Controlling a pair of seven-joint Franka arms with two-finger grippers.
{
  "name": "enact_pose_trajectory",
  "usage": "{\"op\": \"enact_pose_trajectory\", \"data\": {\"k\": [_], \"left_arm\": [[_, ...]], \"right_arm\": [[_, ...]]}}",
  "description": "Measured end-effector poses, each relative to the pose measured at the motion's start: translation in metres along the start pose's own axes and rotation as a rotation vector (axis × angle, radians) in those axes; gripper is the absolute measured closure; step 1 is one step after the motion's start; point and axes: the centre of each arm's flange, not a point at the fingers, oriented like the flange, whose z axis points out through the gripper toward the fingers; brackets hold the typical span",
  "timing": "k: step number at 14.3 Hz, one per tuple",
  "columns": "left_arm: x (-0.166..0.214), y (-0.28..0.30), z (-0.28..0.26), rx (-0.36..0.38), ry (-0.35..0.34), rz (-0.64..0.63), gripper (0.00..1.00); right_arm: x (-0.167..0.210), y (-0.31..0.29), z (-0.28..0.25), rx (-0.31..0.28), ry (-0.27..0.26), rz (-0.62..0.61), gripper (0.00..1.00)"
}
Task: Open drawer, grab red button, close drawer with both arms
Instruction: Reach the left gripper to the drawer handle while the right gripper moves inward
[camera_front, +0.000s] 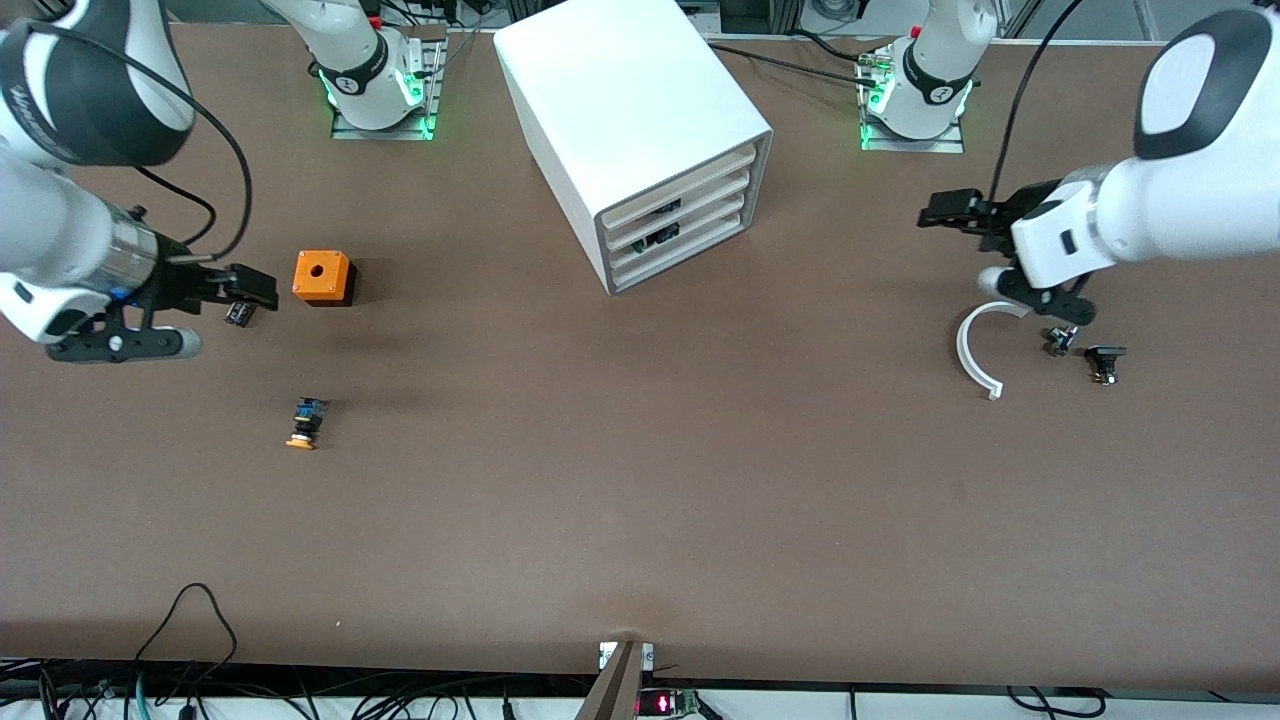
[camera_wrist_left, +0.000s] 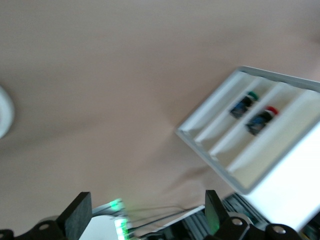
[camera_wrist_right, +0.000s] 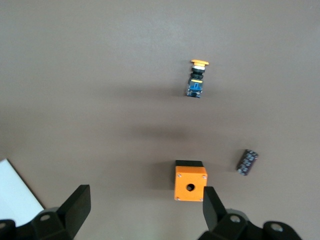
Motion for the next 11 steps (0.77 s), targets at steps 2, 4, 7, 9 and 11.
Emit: {"op": "enact_pose_trajectory", "data": {"k": [2,4,7,9,11], "left_arm": [[0.019,0.002,0.032,-0.157,-0.024,0.072,0.0],[0.039,-0.006,0.073,-0.293,0.016,0.142,0.0],[0.055,-0.006,0.142,-0.405,0.102,0.196,0.0],[0.055,0.006,0.187,-0.451,0.137,0.212,0.02],[0.048,0.016,0.228,-0.51,0.158,0.244,0.08]], "right_arm": [[0.013,-0.017,0.022,-0.001,0.001,0.047,0.0],[0.024,-0.035,0.042,-0.002,0.007,0.085,0.0],[0.034,-0.059,0.063,-0.003,0.016,0.137,0.0],[0.038,-0.076,0.074,-0.001,0.027,0.183,0.0],[0.04,-0.093,0.083,0.002,0.038,0.232,0.0]]}}
